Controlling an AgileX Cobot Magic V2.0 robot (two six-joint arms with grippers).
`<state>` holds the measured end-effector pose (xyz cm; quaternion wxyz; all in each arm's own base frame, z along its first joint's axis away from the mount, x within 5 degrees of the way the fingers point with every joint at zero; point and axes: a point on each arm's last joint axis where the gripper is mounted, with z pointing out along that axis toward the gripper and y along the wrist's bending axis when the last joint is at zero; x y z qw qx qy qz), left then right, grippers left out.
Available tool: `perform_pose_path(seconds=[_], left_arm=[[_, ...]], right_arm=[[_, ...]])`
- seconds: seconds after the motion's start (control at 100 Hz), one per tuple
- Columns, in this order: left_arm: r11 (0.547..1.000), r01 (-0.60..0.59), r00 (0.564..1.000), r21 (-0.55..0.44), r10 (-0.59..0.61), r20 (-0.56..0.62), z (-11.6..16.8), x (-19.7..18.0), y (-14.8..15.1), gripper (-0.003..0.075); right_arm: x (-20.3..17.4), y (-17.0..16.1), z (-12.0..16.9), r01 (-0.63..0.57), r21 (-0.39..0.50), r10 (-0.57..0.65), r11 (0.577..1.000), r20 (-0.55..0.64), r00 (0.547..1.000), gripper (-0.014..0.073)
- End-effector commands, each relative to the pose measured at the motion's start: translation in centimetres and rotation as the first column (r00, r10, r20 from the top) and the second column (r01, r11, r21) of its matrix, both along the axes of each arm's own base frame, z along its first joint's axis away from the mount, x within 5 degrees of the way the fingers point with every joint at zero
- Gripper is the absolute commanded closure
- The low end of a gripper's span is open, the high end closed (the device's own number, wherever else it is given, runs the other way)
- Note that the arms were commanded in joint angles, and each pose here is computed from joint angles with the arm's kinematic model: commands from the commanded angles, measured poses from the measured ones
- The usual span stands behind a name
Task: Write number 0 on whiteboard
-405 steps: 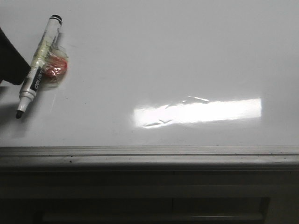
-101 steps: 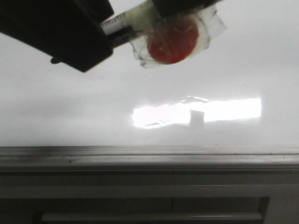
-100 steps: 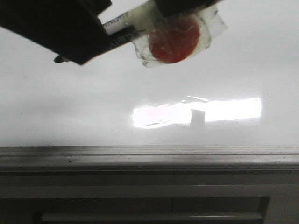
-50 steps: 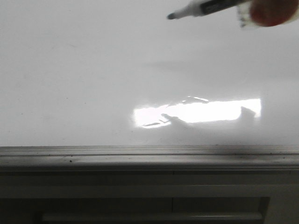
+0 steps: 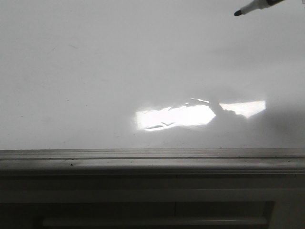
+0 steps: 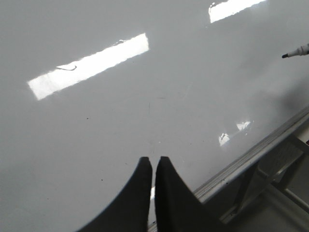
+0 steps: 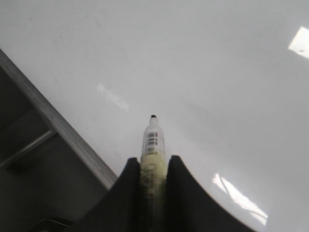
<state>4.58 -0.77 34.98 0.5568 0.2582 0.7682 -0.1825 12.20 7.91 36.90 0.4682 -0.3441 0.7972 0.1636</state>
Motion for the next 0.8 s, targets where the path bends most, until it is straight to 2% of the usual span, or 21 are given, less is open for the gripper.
perform_pose_path(seconds=[0.0,0.29,0.64,0.79], left_arm=[[0.998,0.025,0.998,-0.056,-0.021,0.066,1.2,0.1,-0.4,0.074],[0.994,0.055,0.995,-0.091,-0.047,0.088,1.5,0.0,-0.7,0.074],[0.993,0.064,0.995,-0.101,-0.055,0.089,1.6,-0.1,-0.8,0.074],[0.993,0.064,0.995,-0.101,-0.055,0.089,1.6,-0.1,-0.8,0.074]], right_arm=[[0.9,0.5,1.9,0.013,0.043,-0.015,0.999,0.059,0.998,0.064],[3.3,1.4,1.1,0.03,0.012,-0.03,0.999,0.02,0.999,0.0639],[5.6,1.8,2.0,0.107,0.058,-0.111,0.993,0.055,0.992,0.0639],[6.2,2.0,1.2,0.104,0.02,-0.104,0.994,0.023,0.994,0.0639]])
